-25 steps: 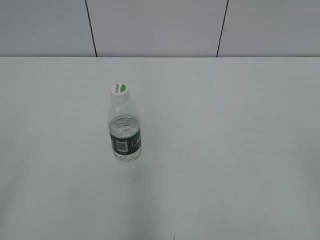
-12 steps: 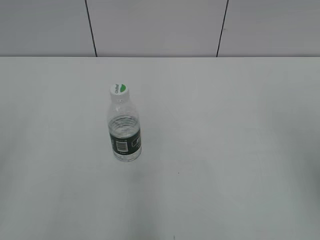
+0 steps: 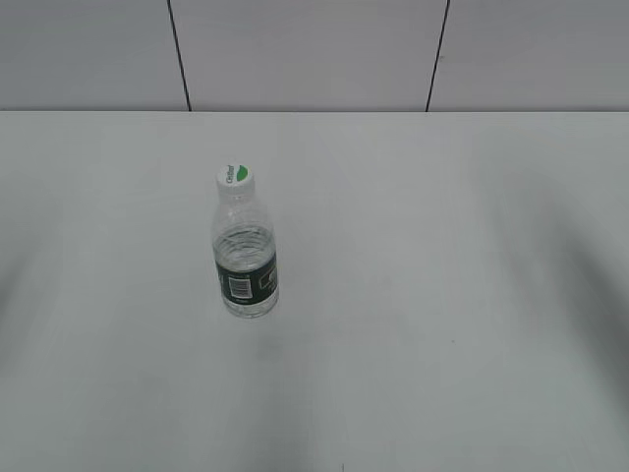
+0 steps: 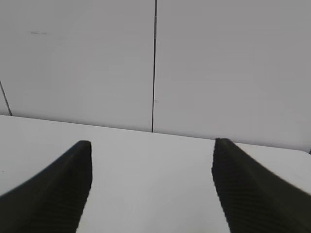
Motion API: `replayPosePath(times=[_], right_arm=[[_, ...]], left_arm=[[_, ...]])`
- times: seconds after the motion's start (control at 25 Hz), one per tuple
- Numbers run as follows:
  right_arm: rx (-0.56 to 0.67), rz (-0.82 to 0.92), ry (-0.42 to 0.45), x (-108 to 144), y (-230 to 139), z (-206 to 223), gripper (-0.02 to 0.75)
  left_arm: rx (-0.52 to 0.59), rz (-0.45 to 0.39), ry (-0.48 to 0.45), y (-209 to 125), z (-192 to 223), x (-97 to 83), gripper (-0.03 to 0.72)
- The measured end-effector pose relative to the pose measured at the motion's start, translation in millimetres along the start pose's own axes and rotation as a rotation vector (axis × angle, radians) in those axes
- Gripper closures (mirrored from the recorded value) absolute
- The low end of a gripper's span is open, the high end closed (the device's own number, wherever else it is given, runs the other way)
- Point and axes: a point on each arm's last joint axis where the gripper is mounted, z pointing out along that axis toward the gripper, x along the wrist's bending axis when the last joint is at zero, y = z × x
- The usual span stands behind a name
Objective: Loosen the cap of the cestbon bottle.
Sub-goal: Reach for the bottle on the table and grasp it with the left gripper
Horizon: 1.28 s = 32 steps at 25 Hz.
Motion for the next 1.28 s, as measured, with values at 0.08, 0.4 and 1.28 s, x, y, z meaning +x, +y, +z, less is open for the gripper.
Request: replayPosePath(times=[0.08,0.4,1.28], right_arm=[[-0.017,0.002,0.011,1,-4,12,0.147],[0.035,0.017,0.031,4,-22,36,0.147],[0.076,0.024,0.037,5,-31,44,0.147]], left_arm=[[0.023,0.004,0.004,-6,15,-0.8,0.292],[0.107,0.108,-0.085,-48,73,-21.6,0.292],[0.224,0.140,-1.023,-172,130,-77.4,0.250]])
